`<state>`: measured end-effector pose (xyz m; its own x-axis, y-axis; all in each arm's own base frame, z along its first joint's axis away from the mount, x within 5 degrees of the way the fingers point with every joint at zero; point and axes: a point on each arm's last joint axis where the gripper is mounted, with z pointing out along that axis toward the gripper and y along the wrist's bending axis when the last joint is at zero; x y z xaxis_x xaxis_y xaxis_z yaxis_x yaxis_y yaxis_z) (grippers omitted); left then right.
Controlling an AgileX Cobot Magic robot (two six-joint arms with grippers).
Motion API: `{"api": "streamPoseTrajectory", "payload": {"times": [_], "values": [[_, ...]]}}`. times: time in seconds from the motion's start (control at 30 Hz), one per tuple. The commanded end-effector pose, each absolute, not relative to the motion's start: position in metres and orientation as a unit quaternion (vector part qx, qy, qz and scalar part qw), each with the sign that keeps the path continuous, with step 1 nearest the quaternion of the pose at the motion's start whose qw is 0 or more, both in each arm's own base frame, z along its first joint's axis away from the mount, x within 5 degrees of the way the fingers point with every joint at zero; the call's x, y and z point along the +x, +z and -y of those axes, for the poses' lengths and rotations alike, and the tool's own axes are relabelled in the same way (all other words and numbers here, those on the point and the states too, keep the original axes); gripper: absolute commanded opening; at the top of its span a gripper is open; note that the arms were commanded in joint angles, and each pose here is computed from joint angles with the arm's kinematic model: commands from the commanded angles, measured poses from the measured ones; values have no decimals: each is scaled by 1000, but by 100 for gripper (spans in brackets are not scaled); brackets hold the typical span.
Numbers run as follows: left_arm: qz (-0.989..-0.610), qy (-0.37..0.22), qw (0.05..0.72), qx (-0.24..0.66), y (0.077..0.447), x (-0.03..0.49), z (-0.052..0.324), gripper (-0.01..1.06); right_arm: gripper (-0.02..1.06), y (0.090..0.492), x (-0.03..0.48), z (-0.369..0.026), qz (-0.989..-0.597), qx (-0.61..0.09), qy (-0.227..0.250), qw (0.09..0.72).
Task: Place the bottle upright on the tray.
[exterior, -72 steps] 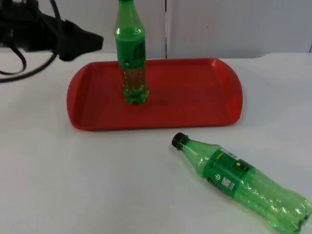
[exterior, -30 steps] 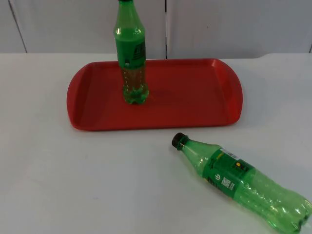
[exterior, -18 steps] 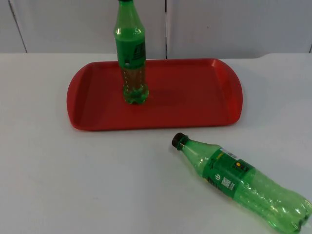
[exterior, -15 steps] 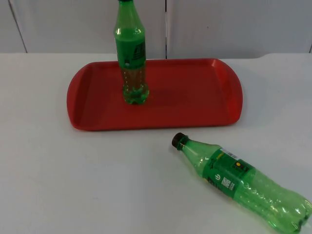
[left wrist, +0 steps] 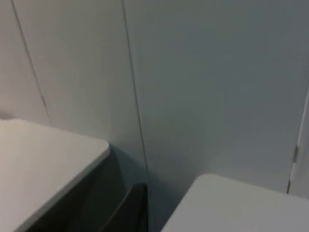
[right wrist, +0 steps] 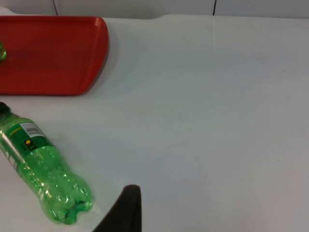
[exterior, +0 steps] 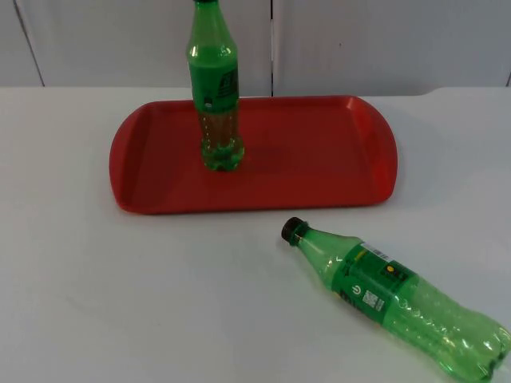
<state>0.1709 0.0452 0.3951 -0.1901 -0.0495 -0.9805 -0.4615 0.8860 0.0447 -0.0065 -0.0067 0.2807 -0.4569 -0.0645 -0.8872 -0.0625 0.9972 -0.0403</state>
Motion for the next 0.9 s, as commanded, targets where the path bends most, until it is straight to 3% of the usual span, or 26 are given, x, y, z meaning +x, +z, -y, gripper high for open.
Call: {"api": "streamPoseTrajectory", "payload": {"times": [0.0, 0.2, 0.87], "values": [[-777, 160, 588, -155, 388, 170, -43, 105, 104, 280, -7, 7, -852, -42, -3, 521], [-811, 81, 562, -143, 380, 168, -29, 105, 104, 280, -7, 7, -852, -42, -3, 521], [-833, -21, 553, -10, 388, 118, 11, 105, 104, 280, -7, 6, -852, -42, -2, 521]]}}
